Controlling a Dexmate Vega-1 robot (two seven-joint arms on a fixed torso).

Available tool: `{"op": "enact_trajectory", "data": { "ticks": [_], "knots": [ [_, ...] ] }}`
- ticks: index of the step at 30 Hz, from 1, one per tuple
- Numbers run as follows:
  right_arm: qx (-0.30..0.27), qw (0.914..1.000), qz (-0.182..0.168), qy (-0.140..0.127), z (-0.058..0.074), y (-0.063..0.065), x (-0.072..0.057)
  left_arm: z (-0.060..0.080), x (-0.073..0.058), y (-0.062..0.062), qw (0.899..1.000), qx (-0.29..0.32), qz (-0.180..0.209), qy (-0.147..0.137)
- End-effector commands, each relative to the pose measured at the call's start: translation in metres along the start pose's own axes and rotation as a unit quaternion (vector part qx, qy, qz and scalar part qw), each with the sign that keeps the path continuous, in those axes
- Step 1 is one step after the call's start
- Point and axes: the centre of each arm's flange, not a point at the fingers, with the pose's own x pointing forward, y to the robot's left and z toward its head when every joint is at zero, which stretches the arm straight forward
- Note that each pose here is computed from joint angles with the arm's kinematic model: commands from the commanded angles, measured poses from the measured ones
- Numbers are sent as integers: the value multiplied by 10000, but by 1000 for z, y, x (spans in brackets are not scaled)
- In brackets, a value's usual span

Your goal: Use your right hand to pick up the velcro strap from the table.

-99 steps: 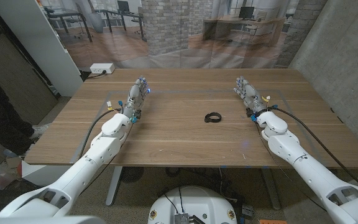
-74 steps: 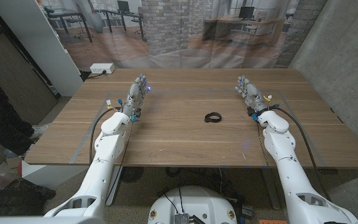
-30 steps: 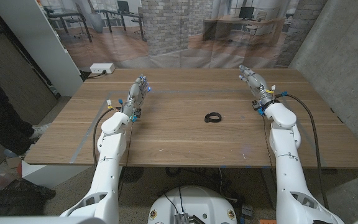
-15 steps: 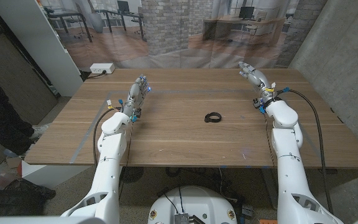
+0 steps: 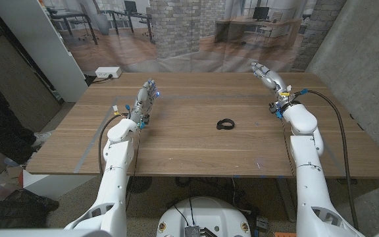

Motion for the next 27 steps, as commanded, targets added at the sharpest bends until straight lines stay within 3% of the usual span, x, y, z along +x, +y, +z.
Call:
{"op": "enact_trajectory", "data": {
  "ticks": [1,27],
  "knots": [
    [-478,9986,206,-121,13,-2,-1,-1,1,1,10000,-2,-10,10],
    [-1535,9862,591,-212,32,-5,-2,-1,4,0,10000,2,-5,26]
  ]
}}
